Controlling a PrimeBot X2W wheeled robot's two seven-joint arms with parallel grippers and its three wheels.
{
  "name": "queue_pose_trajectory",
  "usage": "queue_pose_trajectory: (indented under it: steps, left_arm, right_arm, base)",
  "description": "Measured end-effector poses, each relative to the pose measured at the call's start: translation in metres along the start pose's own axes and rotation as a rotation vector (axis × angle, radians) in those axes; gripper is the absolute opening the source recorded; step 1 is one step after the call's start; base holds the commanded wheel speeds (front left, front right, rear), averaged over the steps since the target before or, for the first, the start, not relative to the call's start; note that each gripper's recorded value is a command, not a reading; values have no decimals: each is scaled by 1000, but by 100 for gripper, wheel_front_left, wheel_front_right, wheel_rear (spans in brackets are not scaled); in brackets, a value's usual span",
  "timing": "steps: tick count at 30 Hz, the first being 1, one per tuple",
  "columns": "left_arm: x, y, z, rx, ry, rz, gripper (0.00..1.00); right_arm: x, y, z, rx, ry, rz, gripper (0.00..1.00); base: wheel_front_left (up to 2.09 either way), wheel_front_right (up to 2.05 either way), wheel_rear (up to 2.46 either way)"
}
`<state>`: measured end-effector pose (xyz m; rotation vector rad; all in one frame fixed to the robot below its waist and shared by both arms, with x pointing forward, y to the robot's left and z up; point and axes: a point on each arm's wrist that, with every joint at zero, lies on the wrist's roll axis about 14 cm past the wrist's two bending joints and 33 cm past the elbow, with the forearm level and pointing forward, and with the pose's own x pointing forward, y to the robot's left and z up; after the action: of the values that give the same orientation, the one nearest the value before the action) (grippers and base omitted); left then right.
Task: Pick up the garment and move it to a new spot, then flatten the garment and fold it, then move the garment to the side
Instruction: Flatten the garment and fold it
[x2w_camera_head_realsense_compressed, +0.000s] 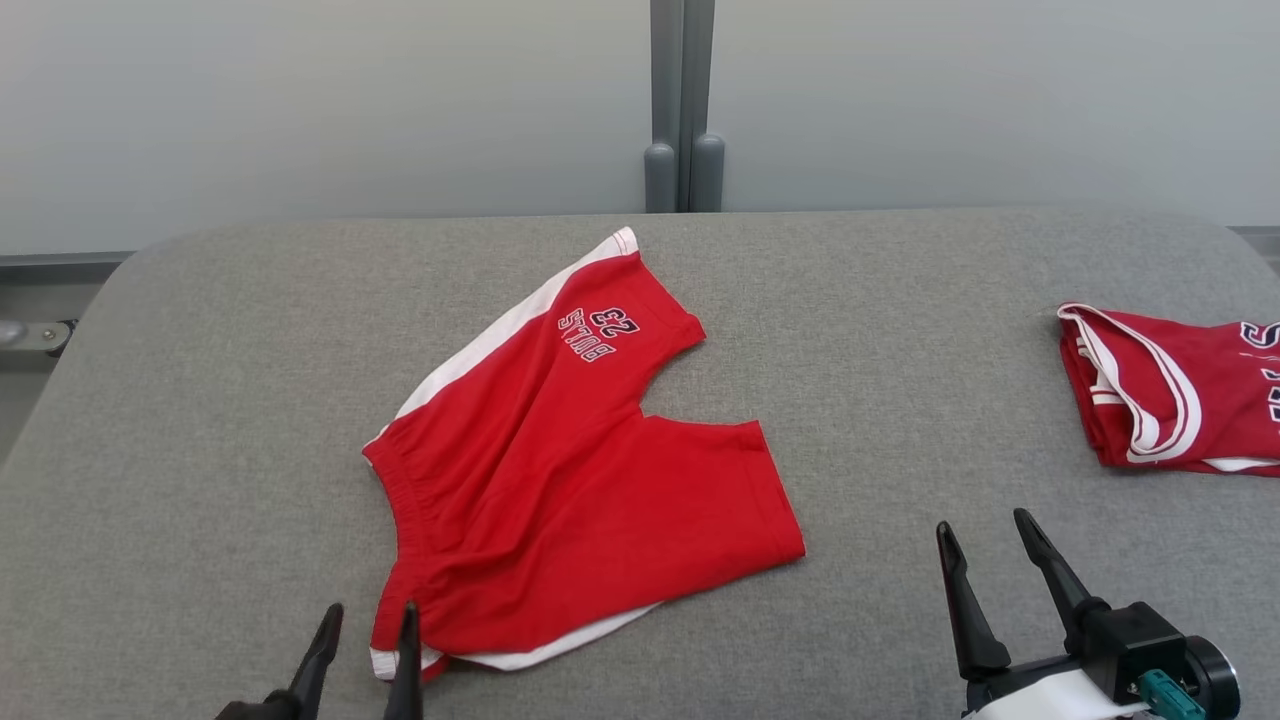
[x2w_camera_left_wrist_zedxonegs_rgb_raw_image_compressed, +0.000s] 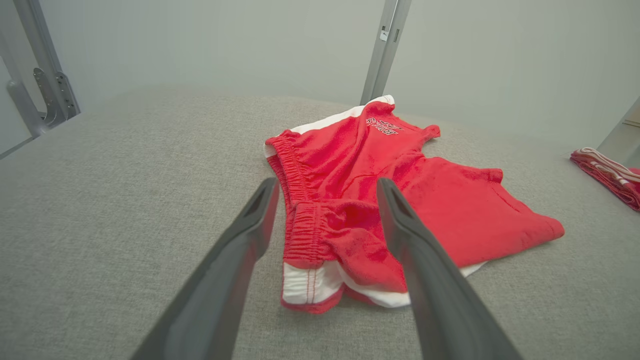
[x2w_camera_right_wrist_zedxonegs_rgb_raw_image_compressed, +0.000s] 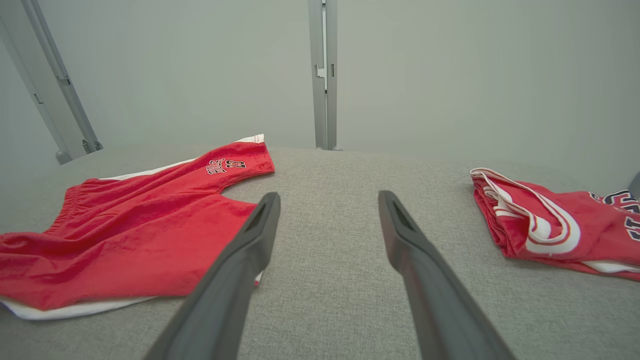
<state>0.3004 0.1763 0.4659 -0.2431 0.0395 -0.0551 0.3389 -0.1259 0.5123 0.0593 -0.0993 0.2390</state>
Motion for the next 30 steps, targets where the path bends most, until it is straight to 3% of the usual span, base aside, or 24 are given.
queue_pose_trajectory:
  steps: [8, 13, 16, 21, 30]
  left_arm:
    - [53, -66, 12, 16, 17, -219, 100]
    - [96, -126, 12, 14, 122, -388, 100]
    - [121, -152, -1, 66, 218, -465, 100]
    - [142, -173, -46, 197, 418, -560, 100]
    - [161, -191, -101, 352, 590, -707, 100]
  right_arm:
    - [7, -3, 5, -5, -17, -1, 100]
    - [18, -9, 11, -6, -38, -15, 100]
    - [27, -12, 10, -2, -41, -22, 100]
    - [31, -29, 6, 2, -31, -77, 100]
    - [12, -67, -8, 9, 23, -209, 100]
  base:
    - [0, 0, 0]
    - [0, 0, 0]
    - [0, 0, 0]
    - [0, 0, 0]
    - [0, 0, 0]
